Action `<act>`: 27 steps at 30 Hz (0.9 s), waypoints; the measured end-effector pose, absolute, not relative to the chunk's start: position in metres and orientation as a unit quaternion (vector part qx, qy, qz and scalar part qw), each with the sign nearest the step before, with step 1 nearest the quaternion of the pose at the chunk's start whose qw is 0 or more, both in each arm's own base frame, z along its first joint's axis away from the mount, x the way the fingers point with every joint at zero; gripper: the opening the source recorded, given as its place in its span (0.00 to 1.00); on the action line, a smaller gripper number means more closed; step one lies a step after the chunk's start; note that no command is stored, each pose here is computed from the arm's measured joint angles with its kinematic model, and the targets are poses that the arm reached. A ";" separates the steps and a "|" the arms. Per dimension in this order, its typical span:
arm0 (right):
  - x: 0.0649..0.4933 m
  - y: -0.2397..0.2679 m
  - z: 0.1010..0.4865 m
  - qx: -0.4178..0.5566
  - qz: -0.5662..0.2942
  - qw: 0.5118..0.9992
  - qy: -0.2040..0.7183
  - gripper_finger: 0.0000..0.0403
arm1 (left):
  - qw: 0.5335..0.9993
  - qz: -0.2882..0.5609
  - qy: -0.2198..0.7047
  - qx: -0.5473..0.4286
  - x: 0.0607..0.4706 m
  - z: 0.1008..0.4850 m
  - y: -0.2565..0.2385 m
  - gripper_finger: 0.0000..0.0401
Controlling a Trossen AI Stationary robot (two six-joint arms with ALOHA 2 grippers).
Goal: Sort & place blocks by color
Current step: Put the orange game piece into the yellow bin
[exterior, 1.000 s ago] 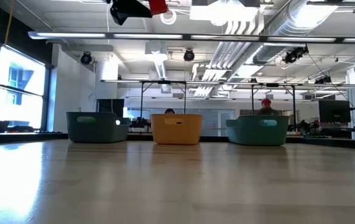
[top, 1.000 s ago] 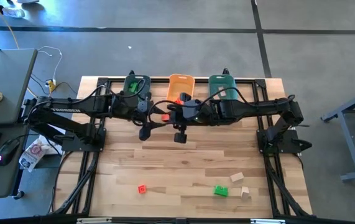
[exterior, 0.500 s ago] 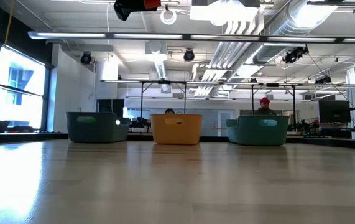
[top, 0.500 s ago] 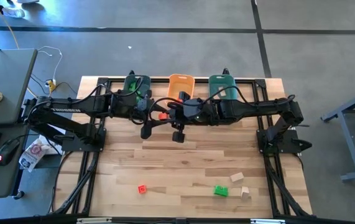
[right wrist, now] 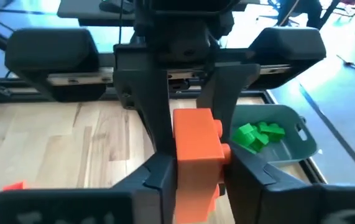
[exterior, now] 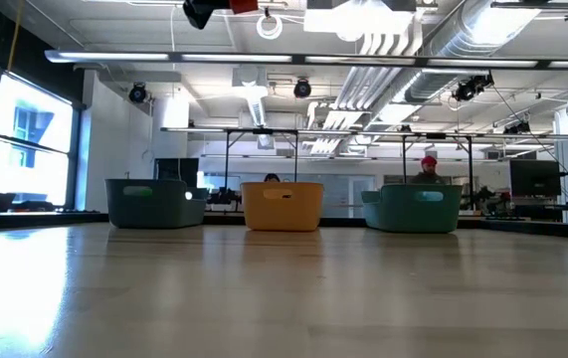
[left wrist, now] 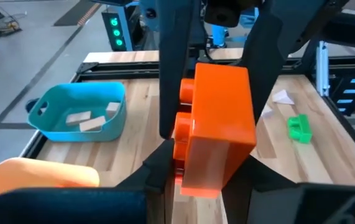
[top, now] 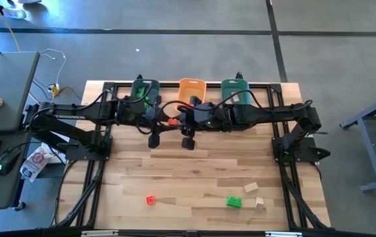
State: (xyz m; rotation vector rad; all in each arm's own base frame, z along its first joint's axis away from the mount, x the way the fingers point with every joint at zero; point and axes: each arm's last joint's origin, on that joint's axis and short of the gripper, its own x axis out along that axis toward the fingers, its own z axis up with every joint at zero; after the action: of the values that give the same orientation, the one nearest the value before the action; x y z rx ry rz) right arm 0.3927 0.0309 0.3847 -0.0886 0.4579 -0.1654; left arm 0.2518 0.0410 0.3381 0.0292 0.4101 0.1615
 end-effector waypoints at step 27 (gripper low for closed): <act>0.357 0.039 0.345 0.047 -0.073 0.875 0.477 0.47 | 0.923 0.207 0.326 0.005 0.282 0.281 0.094 0.17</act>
State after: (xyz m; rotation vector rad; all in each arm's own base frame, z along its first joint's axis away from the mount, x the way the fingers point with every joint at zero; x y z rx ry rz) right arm 0.3573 0.0390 0.3447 0.0988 0.9949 -0.1520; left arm 0.2816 0.0940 0.2813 0.0113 0.6684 0.4253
